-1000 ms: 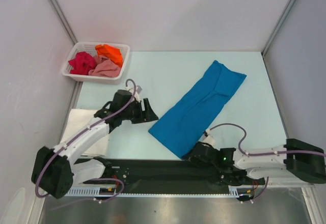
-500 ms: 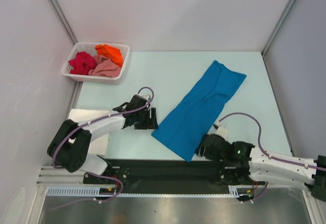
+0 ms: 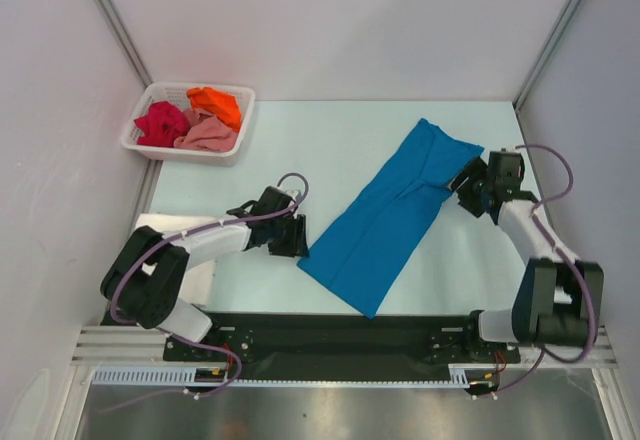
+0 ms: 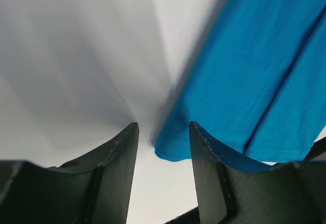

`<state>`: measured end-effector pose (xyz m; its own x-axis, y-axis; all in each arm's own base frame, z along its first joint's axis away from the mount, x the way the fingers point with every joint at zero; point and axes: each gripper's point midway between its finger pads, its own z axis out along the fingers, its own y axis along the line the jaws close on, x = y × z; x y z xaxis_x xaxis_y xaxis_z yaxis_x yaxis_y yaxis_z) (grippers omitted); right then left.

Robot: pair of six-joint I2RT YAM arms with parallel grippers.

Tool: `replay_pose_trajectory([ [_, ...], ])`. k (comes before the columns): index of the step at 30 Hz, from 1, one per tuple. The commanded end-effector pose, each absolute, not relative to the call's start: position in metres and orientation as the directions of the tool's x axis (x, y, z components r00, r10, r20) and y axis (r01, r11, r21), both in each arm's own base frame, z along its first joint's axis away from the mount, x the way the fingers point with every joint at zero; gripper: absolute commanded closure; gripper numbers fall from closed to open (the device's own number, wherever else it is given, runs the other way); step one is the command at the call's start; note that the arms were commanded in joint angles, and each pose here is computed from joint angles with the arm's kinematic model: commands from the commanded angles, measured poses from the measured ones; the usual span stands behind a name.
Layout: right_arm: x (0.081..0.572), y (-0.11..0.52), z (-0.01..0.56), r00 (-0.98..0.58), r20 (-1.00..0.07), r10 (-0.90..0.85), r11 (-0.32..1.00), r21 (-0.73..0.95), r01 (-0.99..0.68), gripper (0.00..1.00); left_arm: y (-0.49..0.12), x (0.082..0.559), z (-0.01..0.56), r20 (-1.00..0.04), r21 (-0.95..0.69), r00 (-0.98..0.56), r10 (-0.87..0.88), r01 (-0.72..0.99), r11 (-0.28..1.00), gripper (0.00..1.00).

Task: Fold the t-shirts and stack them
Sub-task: Fold the tshirt

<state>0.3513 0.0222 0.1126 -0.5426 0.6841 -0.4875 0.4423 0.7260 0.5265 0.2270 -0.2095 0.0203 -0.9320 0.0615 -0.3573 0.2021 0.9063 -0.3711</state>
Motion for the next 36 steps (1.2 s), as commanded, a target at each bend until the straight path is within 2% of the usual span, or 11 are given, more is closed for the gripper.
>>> replay_pose_trajectory([
  [1, 0.411, 0.003, 0.136, -0.505, -0.572, 0.647, 0.756, 0.567, 0.326, 0.32, -0.217, 0.219, 0.010, -0.304, -0.383, -0.944, 0.132, 0.248, 0.890, 0.50],
  [4, 0.448, -0.027, 0.146, -0.442, -0.599, 0.668, 0.743, 0.572, 0.348, 0.31, -0.222, 0.216, 0.003, -0.262, -0.408, -0.955, 0.137, 0.238, 0.881, 0.51],
  [5, 0.457, -0.034, 0.128, -0.456, -0.578, 0.677, 0.735, 0.563, 0.377, 0.31, -0.222, 0.214, -0.002, -0.248, -0.406, -0.958, 0.141, 0.235, 0.883, 0.53],
  [15, 0.530, -0.097, 0.075, -0.469, -0.600, 0.649, 0.760, 0.481, 0.437, 0.31, -0.216, 0.205, -0.011, -0.224, -0.403, -0.969, 0.102, 0.188, 0.896, 1.00],
  [22, 0.556, -0.098, 0.050, -0.485, -0.612, 0.624, 0.781, 0.479, 0.400, 0.34, -0.219, 0.198, -0.010, -0.218, -0.429, -0.971, 0.098, 0.185, 0.884, 1.00],
  [24, 0.566, -0.098, 0.051, -0.479, -0.619, 0.622, 0.783, 0.484, 0.391, 0.39, -0.220, 0.197, -0.009, -0.223, -0.430, -0.970, 0.094, 0.184, 0.884, 1.00],
  [25, 0.569, -0.096, 0.042, -0.489, -0.609, 0.625, 0.781, 0.485, 0.394, 0.47, -0.218, 0.194, -0.009, -0.223, -0.430, -0.971, 0.089, 0.180, 0.885, 1.00],
  [28, 0.586, -0.090, 0.049, -0.480, -0.619, 0.622, 0.783, 0.503, 0.367, 0.59, -0.215, 0.189, -0.008, -0.220, -0.434, -0.973, 0.074, 0.166, 0.886, 1.00],
  [31, 0.604, -0.079, 0.048, -0.483, -0.633, 0.605, 0.796, 0.499, 0.344, 0.80, -0.214, 0.182, -0.005, -0.225, -0.444, -0.972, 0.061, 0.158, 0.882, 1.00],
  [34, 0.626, -0.060, 0.053, -0.477, -0.659, 0.582, 0.812, 0.506, 0.291, 0.88, -0.218, 0.174, -0.001, -0.228, -0.463, -0.973, 0.044, 0.148, 0.874, 1.00],
  [36, 0.636, -0.048, 0.046, -0.489, -0.659, 0.572, 0.816, 0.516, 0.259, 0.89, -0.221, 0.170, 0.002, -0.233, -0.474, -0.972, 0.021, 0.133, 0.871, 1.00],
])
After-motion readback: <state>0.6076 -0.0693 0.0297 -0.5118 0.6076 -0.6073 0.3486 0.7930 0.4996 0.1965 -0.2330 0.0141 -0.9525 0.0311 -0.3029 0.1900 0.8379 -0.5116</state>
